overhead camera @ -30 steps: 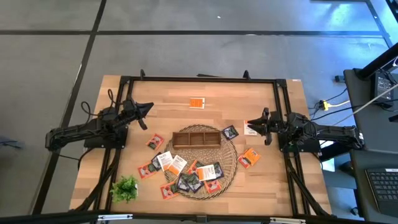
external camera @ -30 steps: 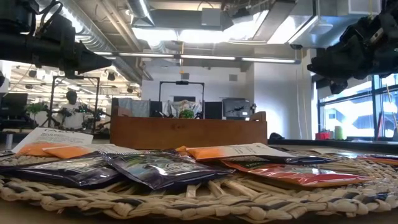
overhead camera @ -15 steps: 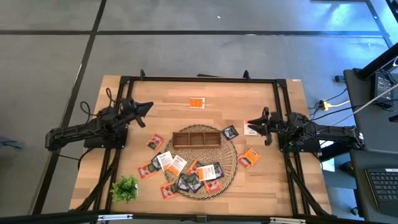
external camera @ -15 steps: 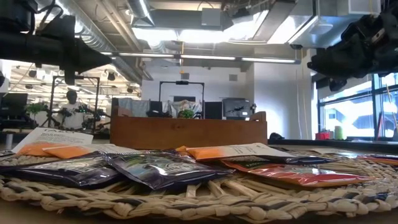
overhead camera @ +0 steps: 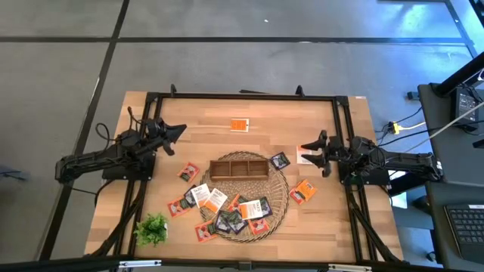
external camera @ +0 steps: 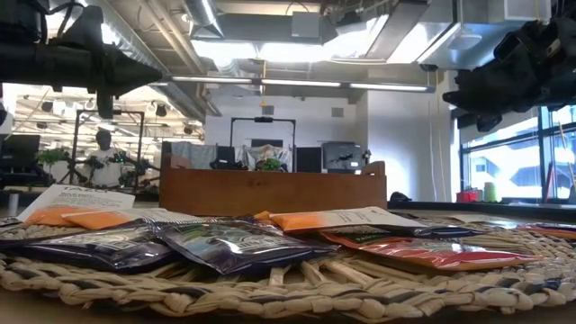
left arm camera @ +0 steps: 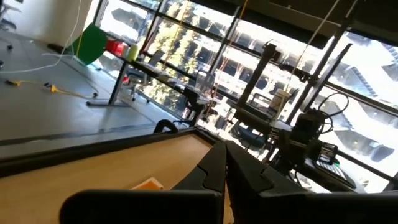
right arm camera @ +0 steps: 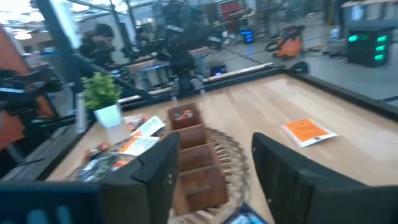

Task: Pick & Place Tea
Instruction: Put the white tea bag into the left slot of the wooden organizer

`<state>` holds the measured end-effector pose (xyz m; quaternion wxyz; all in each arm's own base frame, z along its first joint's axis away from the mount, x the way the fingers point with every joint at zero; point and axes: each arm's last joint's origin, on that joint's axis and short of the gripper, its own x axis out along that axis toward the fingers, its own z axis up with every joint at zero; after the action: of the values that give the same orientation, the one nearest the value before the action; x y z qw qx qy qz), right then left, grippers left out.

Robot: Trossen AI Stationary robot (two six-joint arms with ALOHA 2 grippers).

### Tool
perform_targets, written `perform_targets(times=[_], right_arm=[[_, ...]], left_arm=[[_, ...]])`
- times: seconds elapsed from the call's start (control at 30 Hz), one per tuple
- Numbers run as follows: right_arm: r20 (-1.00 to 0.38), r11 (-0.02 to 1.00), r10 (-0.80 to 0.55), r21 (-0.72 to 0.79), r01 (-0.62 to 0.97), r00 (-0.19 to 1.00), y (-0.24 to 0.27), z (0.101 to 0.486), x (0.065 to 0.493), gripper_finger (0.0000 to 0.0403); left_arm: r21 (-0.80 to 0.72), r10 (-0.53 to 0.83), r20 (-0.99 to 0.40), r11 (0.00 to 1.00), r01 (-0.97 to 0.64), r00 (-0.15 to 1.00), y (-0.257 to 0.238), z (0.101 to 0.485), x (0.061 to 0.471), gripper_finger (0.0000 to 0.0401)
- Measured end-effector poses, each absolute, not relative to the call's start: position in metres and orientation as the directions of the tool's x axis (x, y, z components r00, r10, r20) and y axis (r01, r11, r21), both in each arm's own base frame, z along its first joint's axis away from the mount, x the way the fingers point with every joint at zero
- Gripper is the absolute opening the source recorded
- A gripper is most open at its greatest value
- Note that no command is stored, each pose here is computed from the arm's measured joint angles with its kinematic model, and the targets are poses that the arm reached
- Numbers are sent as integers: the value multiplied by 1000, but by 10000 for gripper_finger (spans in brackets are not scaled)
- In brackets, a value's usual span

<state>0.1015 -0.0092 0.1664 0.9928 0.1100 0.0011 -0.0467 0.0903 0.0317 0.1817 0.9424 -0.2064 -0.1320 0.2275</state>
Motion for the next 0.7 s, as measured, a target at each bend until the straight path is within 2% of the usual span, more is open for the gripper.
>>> perform_targets(times=[0.2, 0.5, 0.7], right_arm=[[-14, 965, -166, 205, 166, 986, -11, 166, 101, 247], [-42, 964, -167, 201, 172, 985, -11, 164, 101, 247], [-42, 965, -167, 198, 172, 985, -11, 164, 101, 247]], left_arm=[[-396, 485, 156, 829, -395, 861, 32, 182, 90, 6], [-316, 490, 154, 847, -428, 858, 32, 182, 90, 23], [-266, 477, 152, 863, -429, 865, 32, 181, 90, 55]])
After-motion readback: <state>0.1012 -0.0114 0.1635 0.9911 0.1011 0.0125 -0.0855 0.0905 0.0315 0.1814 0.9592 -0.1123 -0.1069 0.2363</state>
